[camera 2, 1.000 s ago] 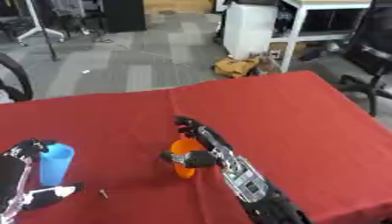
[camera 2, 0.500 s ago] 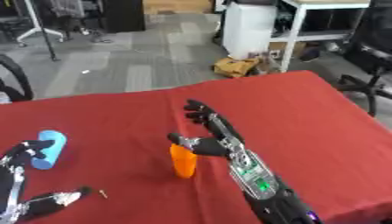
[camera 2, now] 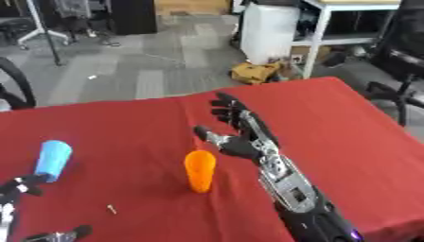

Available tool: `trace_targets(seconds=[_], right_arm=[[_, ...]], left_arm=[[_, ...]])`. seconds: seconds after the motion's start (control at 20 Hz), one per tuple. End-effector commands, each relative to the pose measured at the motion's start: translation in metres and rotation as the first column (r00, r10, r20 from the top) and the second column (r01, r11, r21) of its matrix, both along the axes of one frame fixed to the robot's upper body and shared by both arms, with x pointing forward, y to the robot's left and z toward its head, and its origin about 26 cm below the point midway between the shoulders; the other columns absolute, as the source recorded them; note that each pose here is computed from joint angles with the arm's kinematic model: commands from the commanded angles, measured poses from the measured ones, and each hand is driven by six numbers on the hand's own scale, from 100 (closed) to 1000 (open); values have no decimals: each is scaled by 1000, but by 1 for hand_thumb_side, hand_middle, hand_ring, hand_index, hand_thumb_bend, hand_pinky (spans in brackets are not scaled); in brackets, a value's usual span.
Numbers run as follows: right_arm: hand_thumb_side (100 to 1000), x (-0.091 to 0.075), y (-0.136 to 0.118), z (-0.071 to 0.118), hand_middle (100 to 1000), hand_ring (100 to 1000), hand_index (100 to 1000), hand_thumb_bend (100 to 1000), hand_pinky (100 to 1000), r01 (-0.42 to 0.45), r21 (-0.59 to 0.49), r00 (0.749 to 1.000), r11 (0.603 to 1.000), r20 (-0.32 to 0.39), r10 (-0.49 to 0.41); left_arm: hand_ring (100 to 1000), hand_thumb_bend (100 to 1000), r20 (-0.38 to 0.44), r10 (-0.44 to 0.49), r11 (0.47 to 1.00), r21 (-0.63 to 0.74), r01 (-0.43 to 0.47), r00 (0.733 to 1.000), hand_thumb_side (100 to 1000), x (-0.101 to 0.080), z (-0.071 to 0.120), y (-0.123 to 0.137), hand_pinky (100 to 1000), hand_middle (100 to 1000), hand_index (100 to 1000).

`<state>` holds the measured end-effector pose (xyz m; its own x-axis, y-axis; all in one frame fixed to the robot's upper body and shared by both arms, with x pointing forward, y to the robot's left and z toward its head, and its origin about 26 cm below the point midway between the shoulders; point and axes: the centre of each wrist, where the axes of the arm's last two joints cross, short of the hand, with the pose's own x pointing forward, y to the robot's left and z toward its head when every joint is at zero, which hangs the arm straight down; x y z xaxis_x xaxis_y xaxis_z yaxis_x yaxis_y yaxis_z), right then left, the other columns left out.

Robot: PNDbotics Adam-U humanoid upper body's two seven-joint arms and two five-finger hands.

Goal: Pour the contents of one cup into another cup.

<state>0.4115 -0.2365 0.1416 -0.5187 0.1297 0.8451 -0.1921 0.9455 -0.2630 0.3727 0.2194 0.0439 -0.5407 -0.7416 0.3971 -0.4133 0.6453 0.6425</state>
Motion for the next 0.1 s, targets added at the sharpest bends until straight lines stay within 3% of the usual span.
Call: trace_targets(seconds=[0.05, 0.1], right_arm=[[297, -2, -8, 17, 813, 833, 953, 555, 875, 12, 10, 999, 1000, 42, -13], [297, -2, -8, 18, 812, 832, 953, 555, 874, 15, 13, 999, 1000, 42, -16]], left_arm=[[510, 1000, 4, 4, 999, -36, -4, 1000, 413, 0, 20, -1, 568, 598, 756], [510, 1000, -1, 3, 999, -44, -3, 1000, 413, -1, 25, -2, 568, 598, 756]])
